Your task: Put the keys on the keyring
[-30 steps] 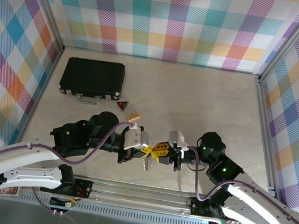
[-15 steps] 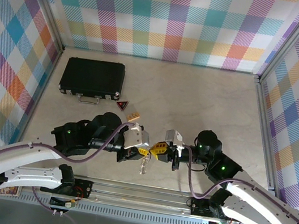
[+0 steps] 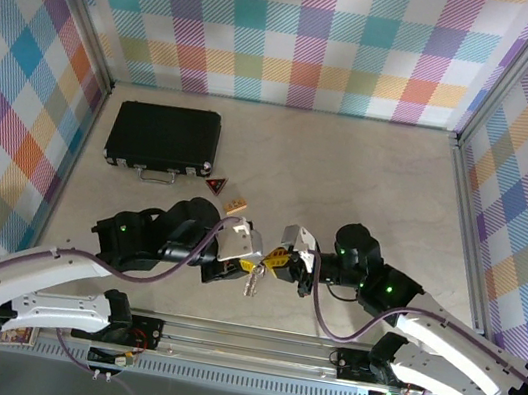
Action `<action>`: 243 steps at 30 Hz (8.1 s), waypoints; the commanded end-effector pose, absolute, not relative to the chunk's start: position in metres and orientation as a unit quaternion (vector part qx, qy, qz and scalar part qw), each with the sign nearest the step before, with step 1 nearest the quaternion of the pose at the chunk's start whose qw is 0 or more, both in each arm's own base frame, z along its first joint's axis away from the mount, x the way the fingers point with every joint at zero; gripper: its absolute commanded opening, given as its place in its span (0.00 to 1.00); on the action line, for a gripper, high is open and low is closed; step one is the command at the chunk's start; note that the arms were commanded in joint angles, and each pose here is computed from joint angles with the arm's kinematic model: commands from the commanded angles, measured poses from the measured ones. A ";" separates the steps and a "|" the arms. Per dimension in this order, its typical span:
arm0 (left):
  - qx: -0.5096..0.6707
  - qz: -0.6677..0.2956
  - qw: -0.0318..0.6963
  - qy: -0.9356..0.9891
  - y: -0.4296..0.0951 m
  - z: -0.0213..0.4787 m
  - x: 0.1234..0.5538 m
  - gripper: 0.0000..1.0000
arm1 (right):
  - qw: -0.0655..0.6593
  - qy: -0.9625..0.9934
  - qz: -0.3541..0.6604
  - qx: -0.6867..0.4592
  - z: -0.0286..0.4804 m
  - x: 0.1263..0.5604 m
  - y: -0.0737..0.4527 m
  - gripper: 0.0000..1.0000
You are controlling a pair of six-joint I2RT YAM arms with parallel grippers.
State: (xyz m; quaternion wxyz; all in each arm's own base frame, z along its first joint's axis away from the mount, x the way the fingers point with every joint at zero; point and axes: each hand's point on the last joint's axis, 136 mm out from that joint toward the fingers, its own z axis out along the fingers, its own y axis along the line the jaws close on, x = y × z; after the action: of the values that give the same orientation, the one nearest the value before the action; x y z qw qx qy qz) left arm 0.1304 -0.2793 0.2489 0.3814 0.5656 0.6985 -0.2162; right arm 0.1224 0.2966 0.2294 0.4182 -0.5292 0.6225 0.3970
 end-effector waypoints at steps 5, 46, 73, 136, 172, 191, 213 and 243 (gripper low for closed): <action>0.580 -0.223 0.401 0.673 -0.294 0.261 0.133 0.39 | 0.429 0.596 0.406 -0.545 0.247 0.116 0.301 0.00; 0.564 -0.345 0.449 0.601 -0.318 0.308 0.108 0.00 | 0.458 0.574 0.428 -0.526 0.262 0.110 0.298 0.16; 0.599 -0.227 0.405 0.653 -0.278 0.276 0.118 0.20 | 0.454 0.577 0.419 -0.535 0.261 0.109 0.296 0.00; 0.533 -0.330 0.453 0.634 -0.315 0.282 0.121 0.05 | 0.512 0.535 0.436 -0.511 0.289 0.095 0.277 0.00; 0.487 -0.431 0.524 0.550 -0.319 0.323 0.104 0.00 | 0.505 0.530 0.467 -0.495 0.295 0.091 0.279 0.18; 0.470 -0.475 0.498 0.553 -0.318 0.313 0.094 0.00 | 0.515 0.527 0.464 -0.492 0.299 0.091 0.274 0.06; 0.556 -0.329 0.437 0.627 -0.309 0.276 0.111 0.36 | 0.504 0.540 0.436 -0.514 0.288 0.096 0.279 0.00; 0.500 -0.446 0.500 0.549 -0.312 0.330 0.091 0.00 | 0.507 0.490 0.468 -0.533 0.297 0.071 0.278 0.23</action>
State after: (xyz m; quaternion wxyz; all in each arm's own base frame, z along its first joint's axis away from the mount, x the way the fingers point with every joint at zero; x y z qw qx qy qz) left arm 0.0986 -0.3080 0.3024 0.4754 0.5176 0.5877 -0.4009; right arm 0.0815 0.2781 0.2909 0.5069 -0.5283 0.5143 0.4466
